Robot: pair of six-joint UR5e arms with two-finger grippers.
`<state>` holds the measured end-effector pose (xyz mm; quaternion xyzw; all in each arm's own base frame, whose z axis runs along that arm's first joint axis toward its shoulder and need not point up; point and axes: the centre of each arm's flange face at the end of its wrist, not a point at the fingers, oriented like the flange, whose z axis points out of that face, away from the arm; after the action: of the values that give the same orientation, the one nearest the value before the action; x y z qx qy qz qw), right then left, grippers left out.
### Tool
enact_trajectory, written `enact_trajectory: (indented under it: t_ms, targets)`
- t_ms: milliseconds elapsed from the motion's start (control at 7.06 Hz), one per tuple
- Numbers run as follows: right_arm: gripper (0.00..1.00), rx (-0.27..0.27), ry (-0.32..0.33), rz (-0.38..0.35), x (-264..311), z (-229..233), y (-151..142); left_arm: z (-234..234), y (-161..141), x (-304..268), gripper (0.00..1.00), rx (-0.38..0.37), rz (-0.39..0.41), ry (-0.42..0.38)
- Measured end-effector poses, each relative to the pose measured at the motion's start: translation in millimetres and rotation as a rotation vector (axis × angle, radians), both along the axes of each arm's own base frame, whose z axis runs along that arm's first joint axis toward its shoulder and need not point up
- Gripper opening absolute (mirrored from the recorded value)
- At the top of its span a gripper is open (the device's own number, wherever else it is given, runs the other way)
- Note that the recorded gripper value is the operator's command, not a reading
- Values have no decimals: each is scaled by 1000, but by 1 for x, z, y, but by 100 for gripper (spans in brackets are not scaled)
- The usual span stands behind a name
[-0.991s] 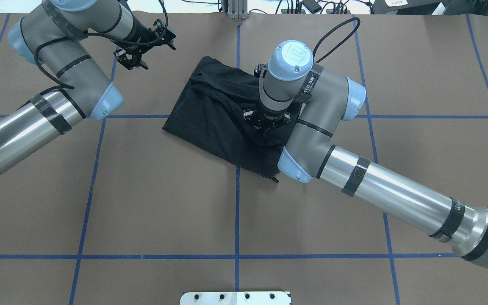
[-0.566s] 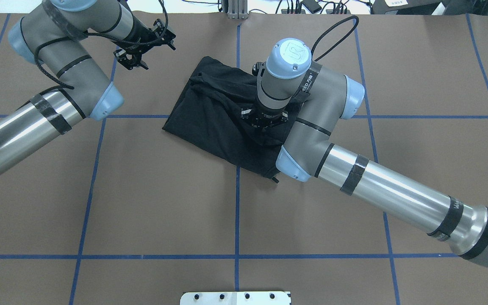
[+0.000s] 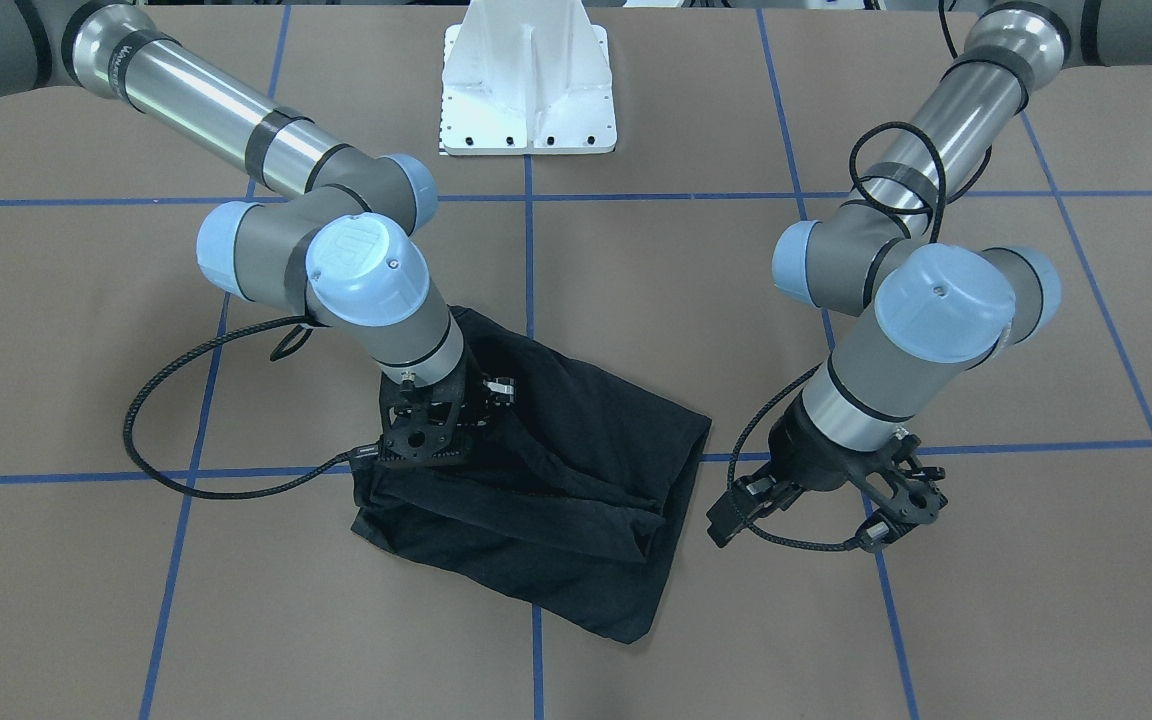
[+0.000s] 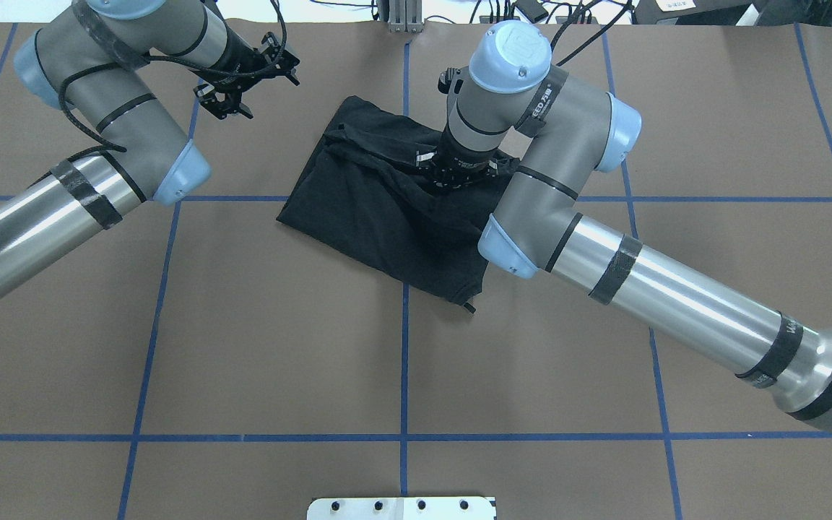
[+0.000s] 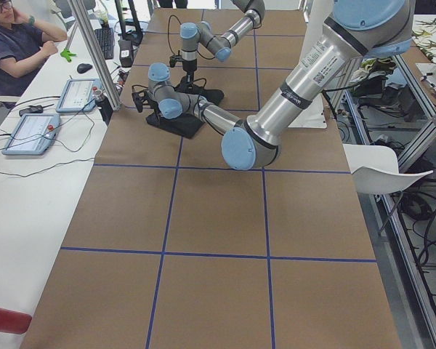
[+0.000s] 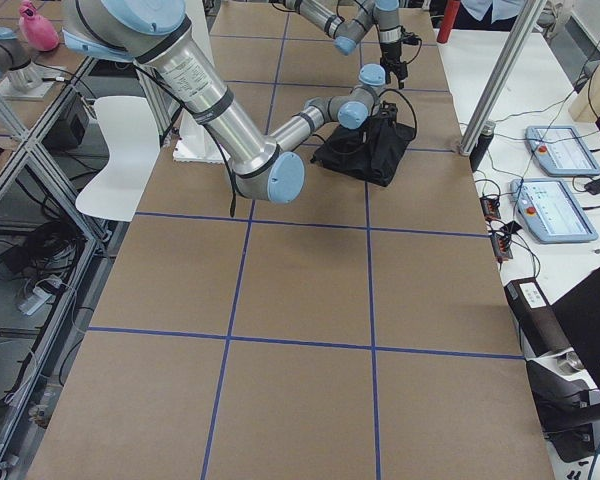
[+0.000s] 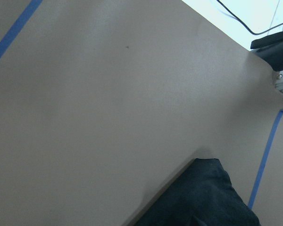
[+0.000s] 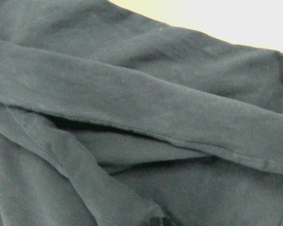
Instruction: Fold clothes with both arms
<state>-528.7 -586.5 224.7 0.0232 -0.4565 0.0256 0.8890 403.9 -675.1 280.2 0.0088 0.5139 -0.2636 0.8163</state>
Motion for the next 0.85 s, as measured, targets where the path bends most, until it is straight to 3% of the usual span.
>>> enact_trajectory:
  t_ms: [566,708,850]
  targets:
    - [0,-35,39,82,47,28,-47,-3,0,-1,100,0,-5,4]
    - [7,-45,49,90,49,35,-53,-3,0,-1,100,0,-5,5]
    - [35,-42,44,85,46,31,-51,-4,0,-2,100,0,-6,6]
